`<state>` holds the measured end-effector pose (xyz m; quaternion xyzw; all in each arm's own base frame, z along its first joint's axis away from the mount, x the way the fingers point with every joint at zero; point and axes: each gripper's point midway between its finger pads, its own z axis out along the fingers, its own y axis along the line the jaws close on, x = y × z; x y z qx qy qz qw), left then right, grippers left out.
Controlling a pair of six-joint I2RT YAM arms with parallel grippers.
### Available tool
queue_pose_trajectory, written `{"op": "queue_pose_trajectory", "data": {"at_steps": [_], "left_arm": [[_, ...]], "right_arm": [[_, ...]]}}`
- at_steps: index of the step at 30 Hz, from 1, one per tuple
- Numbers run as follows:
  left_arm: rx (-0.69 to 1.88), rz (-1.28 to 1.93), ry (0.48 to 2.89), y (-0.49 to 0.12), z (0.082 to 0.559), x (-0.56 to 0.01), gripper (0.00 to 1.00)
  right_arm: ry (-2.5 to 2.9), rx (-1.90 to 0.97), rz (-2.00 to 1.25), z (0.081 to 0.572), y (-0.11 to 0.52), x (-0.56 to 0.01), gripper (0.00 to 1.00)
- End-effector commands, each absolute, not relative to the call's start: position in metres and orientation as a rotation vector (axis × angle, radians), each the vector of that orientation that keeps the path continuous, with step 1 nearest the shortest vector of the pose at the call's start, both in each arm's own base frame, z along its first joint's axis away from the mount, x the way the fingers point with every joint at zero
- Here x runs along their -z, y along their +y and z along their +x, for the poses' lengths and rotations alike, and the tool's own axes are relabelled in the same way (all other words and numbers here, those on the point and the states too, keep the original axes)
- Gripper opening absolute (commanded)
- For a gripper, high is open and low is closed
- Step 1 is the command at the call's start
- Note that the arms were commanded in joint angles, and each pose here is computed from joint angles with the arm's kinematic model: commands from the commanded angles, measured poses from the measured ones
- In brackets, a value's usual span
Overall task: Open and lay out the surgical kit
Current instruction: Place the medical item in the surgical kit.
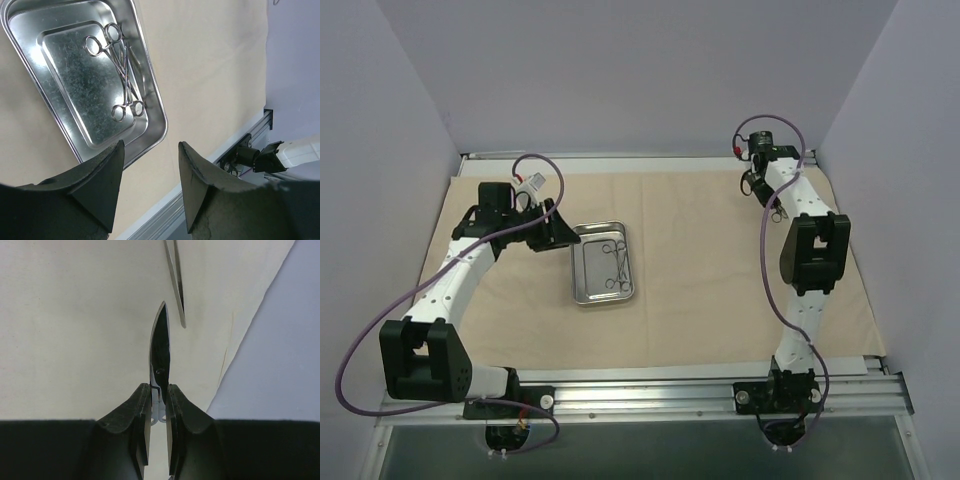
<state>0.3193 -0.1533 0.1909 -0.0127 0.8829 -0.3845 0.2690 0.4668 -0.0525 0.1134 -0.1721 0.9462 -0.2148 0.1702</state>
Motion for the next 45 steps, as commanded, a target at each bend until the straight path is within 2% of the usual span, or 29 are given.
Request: {"op": "queue_pose_trajectory", "data": {"at_steps": [1, 10, 19, 45], "left_arm": [[1.003, -0.025, 2.341, -0.146, 0.323, -0.197, 0.56], [0.990, -0.041, 2.376, -0.142, 0.327, -0.191, 0.56], [0.985, -0.065, 2.403, -0.136, 0.332, -0.181, 0.56], [1.003, -0.110, 2.432, -0.129, 0.355, -0.169, 0.55]], "right_arm": [[2.663, 0.685, -0.630, 0.482, -0.050, -0.111, 0.00], [2.679, 0.652, -0.648, 0.503, -0.055, -0.083, 0.00], [2.744, 0.614, -0.653, 0.495, -0.071, -0.060, 0.00], [2.827, 0.533, -0.703, 0.488, -0.058, -0.014, 0.02]]}}
